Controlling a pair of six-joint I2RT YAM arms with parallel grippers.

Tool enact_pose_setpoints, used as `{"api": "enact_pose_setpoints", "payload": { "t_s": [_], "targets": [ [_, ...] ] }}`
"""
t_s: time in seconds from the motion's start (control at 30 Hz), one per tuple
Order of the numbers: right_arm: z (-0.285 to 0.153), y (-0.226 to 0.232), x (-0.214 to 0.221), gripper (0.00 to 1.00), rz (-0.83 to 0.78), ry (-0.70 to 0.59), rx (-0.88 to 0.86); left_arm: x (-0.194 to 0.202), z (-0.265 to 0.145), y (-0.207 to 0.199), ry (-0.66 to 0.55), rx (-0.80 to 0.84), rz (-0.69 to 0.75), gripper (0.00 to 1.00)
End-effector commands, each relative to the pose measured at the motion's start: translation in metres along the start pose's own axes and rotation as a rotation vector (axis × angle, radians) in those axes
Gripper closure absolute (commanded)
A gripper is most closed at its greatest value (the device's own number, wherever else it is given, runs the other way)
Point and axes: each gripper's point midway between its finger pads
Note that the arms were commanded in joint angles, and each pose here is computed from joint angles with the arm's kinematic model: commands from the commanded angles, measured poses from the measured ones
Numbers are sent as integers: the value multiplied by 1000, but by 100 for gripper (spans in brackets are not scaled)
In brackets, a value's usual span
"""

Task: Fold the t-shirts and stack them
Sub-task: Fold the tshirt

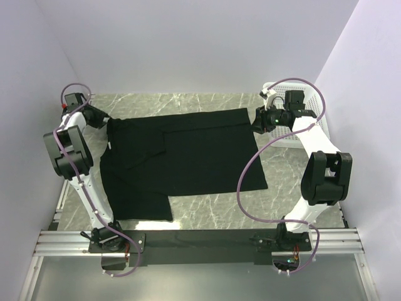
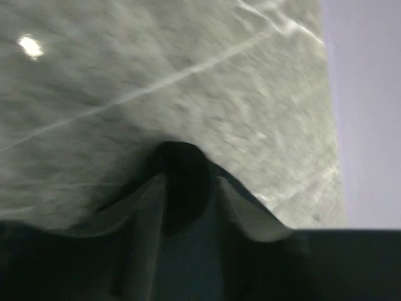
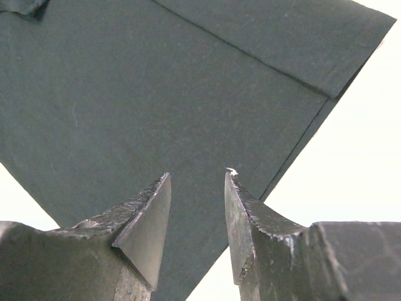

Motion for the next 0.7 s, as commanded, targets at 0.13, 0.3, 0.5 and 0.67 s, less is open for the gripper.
{"api": "enact_pose_setpoints", "payload": {
  "t_s": [0.13,0.3,0.5,0.67],
  "targets": [
    [-4,3,-23,53,-47,-45,-1,-42,-42,16,-169,-107,36,57],
    [-4,3,-24,53,-44,-48,-4,-35,-32,12,-84,-39,112,55],
    [-4,3,-23,53,-44,-46,-2,-13,-13,22,24,-3,97,59],
    [-4,2,-25,53,-44,-48,1,5,0,30,107,7,106,61]
  ]
}}
Point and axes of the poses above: each gripper's point midway between its finger pads, its own z axis out along the fingers, its own y axis along the line the jaws close on, x = y × z, and after that the axes turned 8 degrees about z, right-handed
